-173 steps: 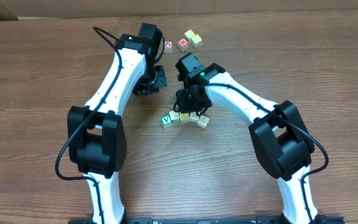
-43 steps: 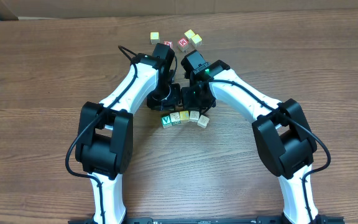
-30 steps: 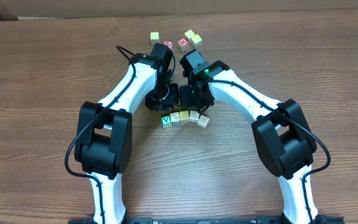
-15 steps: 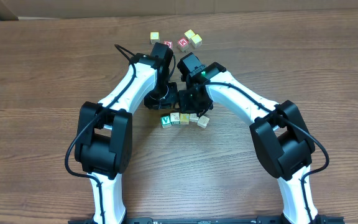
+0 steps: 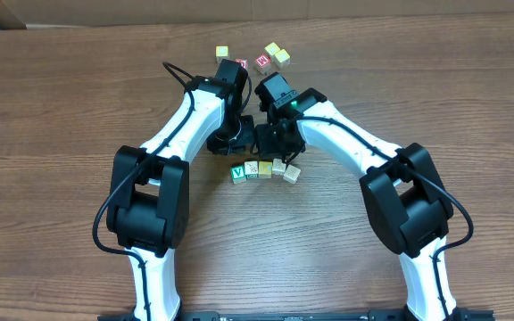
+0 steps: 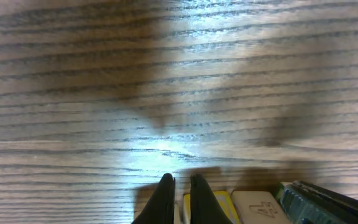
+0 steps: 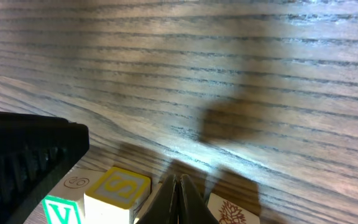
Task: Flip 5 blocks
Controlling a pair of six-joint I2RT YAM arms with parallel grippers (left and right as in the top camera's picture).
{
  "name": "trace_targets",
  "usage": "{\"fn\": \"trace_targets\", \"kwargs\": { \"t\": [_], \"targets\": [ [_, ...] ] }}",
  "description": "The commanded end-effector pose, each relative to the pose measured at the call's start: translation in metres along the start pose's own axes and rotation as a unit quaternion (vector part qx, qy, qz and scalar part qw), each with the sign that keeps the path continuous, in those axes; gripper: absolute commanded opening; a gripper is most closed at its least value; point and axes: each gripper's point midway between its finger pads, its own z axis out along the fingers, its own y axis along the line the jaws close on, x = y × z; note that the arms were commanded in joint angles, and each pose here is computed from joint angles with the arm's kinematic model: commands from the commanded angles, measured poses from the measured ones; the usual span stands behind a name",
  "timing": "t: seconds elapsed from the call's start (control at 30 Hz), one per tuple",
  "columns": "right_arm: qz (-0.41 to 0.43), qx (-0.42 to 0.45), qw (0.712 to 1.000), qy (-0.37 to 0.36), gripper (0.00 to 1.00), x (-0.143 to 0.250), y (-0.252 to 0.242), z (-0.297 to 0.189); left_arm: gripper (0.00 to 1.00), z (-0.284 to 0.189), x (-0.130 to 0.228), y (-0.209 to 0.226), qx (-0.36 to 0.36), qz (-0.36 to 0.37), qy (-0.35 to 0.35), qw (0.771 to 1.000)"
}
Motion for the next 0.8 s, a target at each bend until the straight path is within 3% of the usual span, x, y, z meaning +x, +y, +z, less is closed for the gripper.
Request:
{"fn": "trace_targets", "kwargs": {
  "t": [0.0,0.77],
  "targets": [
    [0.002,-0.033,0.999,-0.034,0.04,-0.020,0.011,-0.028,0.04,0.006,0.011,-0.014,0.013,0.011,0.016,1.000],
    [0.041,-0.002,0.999,0.020,0.04,0.001,-0.022,-0.033,0.04,0.006,0.030,-0.014,0.010,0.028,0.054,0.998]
  ]
}}
